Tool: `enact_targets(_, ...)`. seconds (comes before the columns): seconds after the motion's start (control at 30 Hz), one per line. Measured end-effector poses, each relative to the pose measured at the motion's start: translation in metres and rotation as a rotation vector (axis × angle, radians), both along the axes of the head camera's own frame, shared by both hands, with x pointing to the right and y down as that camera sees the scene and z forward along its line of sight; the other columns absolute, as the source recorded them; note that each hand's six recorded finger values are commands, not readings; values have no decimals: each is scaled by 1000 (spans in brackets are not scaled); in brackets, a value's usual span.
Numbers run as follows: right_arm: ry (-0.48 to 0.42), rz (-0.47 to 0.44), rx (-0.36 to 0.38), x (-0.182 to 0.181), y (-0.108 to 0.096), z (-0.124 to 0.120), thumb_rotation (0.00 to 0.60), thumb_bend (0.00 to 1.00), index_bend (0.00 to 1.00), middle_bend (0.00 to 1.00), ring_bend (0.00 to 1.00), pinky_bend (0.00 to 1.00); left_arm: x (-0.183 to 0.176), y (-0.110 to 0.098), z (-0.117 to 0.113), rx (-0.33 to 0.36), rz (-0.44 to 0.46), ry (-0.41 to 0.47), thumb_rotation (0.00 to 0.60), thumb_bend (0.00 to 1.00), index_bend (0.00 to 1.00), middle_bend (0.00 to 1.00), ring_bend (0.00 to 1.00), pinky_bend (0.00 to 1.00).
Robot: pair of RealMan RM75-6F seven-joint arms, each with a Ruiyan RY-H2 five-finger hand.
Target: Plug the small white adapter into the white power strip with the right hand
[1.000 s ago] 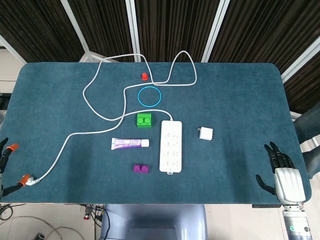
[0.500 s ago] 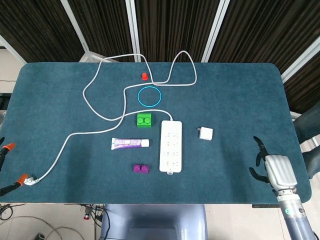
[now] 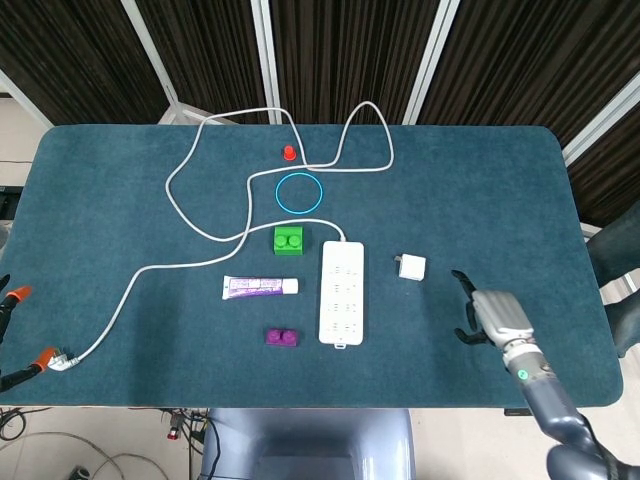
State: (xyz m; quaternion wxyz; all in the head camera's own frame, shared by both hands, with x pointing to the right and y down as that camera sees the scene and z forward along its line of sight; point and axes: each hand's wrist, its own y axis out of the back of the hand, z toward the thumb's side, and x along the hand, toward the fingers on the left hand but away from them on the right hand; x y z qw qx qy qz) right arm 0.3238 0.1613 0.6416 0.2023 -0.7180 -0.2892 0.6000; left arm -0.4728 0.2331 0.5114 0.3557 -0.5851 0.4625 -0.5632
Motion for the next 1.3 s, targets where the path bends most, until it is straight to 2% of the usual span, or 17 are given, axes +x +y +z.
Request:
enact_targets(0.27,0,-15,-55,-26,-4,29,600,358,0,731,830,728,1,0,1,-4,4,2,600,170,163,0,0,59)
enact_targets(0.63,10,-19,-68,-43,-13,54,600,358,0,731,830,728,1,0,2,-7,2,0,600,170,163,0,0,59)
enact_targets(0.93,35,-11,-84,-45,-16,69,600,358,0,731,830,728,1,0,2,-9,3,-1,600,170,164,0,0,59)
enact_targets(1.3,34,-20,-87,-53,-20,71,600,358,0,730,830,728,2,0,2,-8,4,-1,600,170,164,0,0,60)
